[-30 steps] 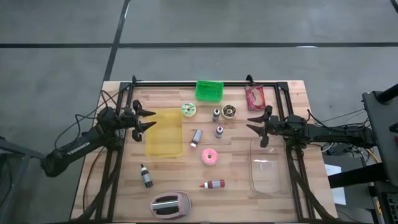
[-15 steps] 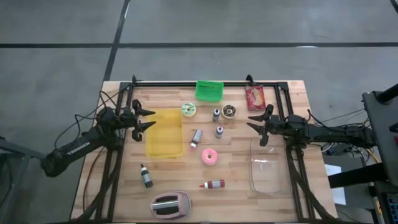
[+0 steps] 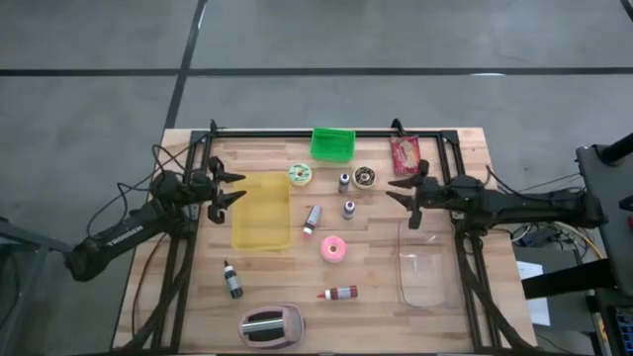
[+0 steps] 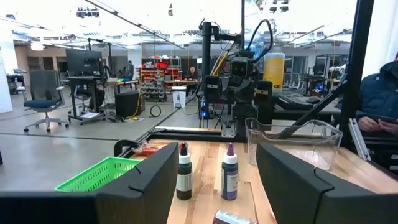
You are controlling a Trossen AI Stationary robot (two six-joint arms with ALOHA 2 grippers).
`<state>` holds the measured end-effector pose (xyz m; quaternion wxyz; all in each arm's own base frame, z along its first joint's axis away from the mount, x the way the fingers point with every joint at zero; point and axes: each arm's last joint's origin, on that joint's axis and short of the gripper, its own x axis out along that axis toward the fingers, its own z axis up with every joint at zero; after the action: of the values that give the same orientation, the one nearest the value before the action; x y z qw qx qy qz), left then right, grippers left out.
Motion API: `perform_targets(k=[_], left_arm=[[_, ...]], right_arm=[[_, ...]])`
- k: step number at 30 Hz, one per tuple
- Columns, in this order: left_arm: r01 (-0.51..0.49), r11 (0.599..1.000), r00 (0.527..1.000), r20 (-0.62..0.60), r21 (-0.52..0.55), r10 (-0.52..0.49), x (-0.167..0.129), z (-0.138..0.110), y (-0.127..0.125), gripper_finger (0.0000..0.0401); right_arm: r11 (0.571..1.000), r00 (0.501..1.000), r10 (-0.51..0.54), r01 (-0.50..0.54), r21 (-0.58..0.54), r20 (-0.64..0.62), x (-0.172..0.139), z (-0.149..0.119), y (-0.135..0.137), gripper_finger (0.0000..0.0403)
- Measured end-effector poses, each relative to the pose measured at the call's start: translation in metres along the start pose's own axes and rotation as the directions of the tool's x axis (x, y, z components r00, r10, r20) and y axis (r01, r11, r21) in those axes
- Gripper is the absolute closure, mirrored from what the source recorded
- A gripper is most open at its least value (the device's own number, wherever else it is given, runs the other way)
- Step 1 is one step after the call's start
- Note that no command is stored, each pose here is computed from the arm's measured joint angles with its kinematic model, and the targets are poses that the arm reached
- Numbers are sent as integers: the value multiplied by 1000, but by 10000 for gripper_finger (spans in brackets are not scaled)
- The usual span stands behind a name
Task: Pick & Place Food Item
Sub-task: Put the purple food coloring bottle into the green bin
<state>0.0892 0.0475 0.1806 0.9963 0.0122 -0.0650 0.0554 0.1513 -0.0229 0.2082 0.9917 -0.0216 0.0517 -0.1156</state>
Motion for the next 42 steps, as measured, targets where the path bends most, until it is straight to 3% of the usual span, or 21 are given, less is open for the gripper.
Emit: perform_targets(k=[8, 14, 22, 28, 31, 34, 38, 42], left_arm=[[-4, 1000, 1000, 3, -15, 4, 0, 0, 0, 178], [-4, 1000, 1000, 6, -15, 4, 0, 4, 0, 178], [15, 1000, 1000, -6, -20, -15, 0, 5, -1, 178], [17, 1000, 1000, -25, -16, -17, 1, 3, 0, 178], [17, 1000, 999, -32, -18, -17, 0, 2, 0, 178], [19, 1000, 999, -36, -12, -19, 1, 2, 0, 178], [24, 1000, 999, -39, -2, -25, 1, 2, -1, 178], [33, 999, 999, -41, 0, -33, 1, 2, -1, 178]], right_arm=[[996, 972, 40, -57, -65, -230, 69, 18, 7, 275], [995, 898, 38, -74, -65, -439, 105, 38, 10, 275], [995, 857, 61, -94, -38, -511, 109, 83, 13, 275], [998, 800, 66, -61, 28, -597, 105, 92, 12, 273], [997, 758, 66, -23, 76, -649, 110, 89, 13, 257], [995, 681, 65, 13, 101, -729, 117, 84, 14, 225], [996, 589, 62, 16, 89, -805, 131, 80, 17, 176], [998, 533, 64, -23, 61, -844, 144, 81, 24, 135]])
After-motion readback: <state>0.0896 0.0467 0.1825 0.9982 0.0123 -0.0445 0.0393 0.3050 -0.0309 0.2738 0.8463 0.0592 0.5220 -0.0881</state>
